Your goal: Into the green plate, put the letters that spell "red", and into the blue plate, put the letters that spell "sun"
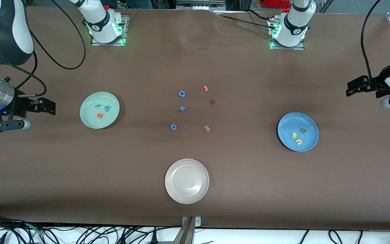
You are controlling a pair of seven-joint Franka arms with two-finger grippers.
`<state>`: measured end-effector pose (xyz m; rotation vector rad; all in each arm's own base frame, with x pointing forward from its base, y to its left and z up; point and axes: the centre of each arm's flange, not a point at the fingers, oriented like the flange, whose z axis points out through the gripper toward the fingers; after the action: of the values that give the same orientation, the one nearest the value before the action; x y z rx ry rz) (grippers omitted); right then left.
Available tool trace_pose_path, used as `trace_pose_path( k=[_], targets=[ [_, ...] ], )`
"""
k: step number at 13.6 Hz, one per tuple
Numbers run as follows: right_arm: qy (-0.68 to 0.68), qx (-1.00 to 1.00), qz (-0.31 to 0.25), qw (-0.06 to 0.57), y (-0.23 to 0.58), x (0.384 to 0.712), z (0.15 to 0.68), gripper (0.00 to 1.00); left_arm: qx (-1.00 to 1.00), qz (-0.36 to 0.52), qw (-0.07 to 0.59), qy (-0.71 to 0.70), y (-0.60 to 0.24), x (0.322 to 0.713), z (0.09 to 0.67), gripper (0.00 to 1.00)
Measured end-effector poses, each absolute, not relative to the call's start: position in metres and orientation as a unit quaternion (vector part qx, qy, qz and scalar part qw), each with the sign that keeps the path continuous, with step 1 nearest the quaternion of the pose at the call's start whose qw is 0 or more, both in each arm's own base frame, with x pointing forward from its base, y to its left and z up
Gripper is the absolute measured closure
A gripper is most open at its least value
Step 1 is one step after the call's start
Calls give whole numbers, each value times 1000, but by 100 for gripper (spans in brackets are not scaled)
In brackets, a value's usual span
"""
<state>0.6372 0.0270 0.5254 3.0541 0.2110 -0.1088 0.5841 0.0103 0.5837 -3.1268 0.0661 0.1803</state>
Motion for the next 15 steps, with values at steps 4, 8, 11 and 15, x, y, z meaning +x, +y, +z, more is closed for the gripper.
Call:
trace_pose_path(
  k=[4, 8, 11, 15],
  targets=[
    [68, 996, -36, 38, 26, 637, 525, 0, -998, 58, 4, 21, 10, 584, 583, 0],
    [67, 996, -37, 37, 26, 637, 524, 0, -998, 58, 4, 21, 10, 584, 583, 0],
    [67, 996, -37, 37, 26, 637, 524, 0, -998, 58, 4, 22, 10, 584, 583, 0],
    [67, 996, -37, 37, 26, 637, 524, 0, -998, 60, 4, 22, 9, 585, 581, 0]
  ],
)
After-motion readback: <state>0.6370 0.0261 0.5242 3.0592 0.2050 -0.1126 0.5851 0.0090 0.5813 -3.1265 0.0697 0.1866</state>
